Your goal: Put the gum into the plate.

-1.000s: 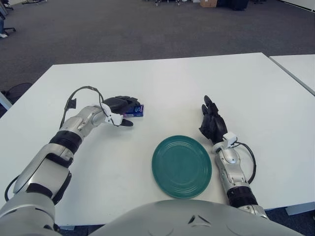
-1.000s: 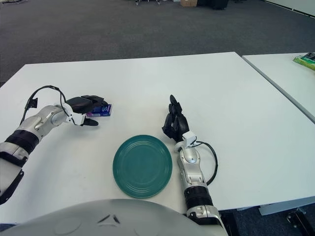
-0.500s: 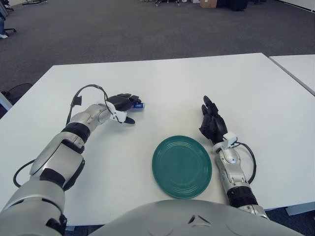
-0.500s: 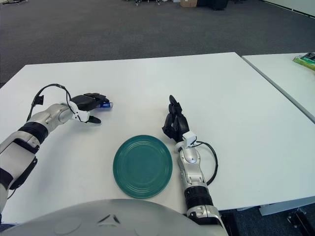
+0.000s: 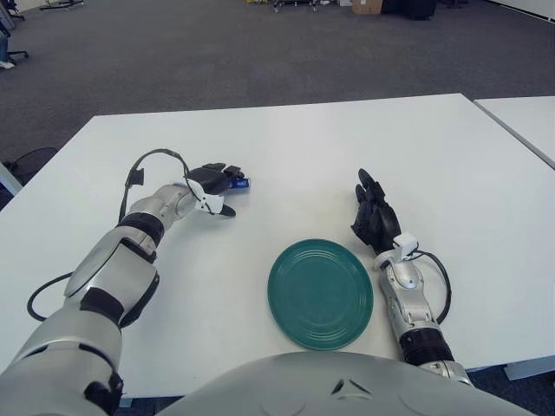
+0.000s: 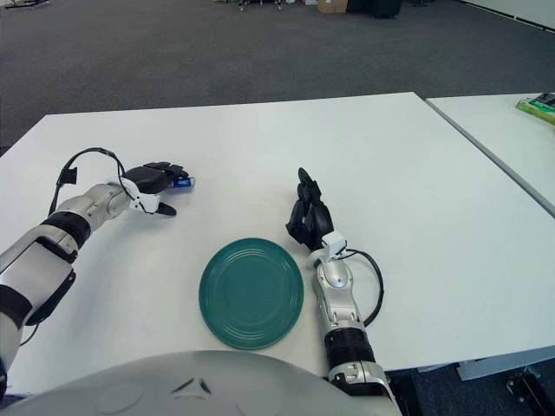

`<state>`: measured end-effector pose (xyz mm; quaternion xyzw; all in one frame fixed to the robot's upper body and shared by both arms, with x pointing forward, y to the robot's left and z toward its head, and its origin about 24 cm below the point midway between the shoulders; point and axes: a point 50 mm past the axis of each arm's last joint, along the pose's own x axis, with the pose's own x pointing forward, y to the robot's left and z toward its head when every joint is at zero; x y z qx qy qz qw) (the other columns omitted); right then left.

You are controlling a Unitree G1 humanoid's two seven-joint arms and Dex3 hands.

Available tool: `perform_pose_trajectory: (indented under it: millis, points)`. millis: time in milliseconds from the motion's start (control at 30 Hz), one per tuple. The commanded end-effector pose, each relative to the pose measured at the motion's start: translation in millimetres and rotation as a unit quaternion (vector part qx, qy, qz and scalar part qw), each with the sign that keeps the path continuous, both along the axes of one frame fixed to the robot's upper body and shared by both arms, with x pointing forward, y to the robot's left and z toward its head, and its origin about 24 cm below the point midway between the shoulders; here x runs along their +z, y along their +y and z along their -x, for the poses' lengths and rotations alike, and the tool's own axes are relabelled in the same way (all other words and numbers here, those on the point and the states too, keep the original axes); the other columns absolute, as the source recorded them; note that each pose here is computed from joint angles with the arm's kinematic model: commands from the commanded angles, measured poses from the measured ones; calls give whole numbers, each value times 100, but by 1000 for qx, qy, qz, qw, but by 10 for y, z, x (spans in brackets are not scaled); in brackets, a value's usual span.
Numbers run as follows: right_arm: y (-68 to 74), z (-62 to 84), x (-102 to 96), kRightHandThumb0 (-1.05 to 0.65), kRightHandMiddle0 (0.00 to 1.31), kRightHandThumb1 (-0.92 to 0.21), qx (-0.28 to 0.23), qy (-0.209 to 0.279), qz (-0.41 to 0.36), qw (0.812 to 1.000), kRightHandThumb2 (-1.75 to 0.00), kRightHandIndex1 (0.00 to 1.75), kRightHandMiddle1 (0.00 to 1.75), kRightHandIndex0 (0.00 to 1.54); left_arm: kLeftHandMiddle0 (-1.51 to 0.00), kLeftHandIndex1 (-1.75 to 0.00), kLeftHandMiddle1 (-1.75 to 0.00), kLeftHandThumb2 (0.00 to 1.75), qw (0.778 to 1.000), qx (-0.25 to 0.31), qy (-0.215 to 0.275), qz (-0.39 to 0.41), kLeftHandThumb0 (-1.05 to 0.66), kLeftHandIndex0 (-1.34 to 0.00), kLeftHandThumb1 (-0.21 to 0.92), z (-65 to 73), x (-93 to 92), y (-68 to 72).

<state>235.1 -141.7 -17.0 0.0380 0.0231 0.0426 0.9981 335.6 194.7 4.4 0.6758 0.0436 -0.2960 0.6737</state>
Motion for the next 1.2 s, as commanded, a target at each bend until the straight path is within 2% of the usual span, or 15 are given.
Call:
perform_pose_trajectory:
  millis: [0,400,433,533,567,600,633,733,867,1167]
  points:
    - [-81,454,-602,-79,0,-92,-25,174,-10,984,-96,2,26,9,-25,-99,-4,22,998,20,54,-35,-90,-3,92,220,-306,108]
    - [-86,461,-615,-82,0,-92,-23,174,-14,984,-95,2,32,13,-38,-99,-10,30,995,77,70,-9,-86,-1,92,195,-332,116]
    - [-86,460,-616,-81,0,-92,-23,174,-14,984,-95,2,32,13,-39,-103,-17,30,994,80,68,-6,-85,-1,92,195,-334,113]
    - [-83,461,-614,-81,0,-92,-24,172,-14,985,-94,2,35,14,-31,-126,-67,30,994,90,58,2,-81,-3,92,202,-349,104]
    - [-82,458,-611,-81,0,-92,-25,171,-14,985,-94,2,37,15,-28,-140,-96,28,994,98,52,7,-79,-6,92,212,-369,87]
    - [-80,457,-606,-80,0,-92,-26,170,-15,985,-94,2,38,15,-35,-148,-124,45,993,111,41,13,-65,-20,82,229,-403,58]
    - [-78,456,-604,-80,0,-92,-26,169,-16,985,-95,2,40,16,-46,-157,-142,66,992,119,34,16,-56,-29,72,241,-426,39]
    - [-79,457,-601,-79,0,-92,-30,168,-18,985,-95,2,44,18,-64,-169,-164,94,989,150,4,19,-47,-41,57,243,-444,28]
    - [-83,459,-600,-79,0,-92,-32,168,-18,985,-93,2,47,19,-80,-173,-172,111,985,168,-16,22,-44,-49,47,248,-454,19]
    - [-116,447,-619,-79,0,-92,-55,171,-35,983,-91,3,53,23,-105,-175,-175,124,979,181,-67,60,-45,-56,38,306,-489,-56]
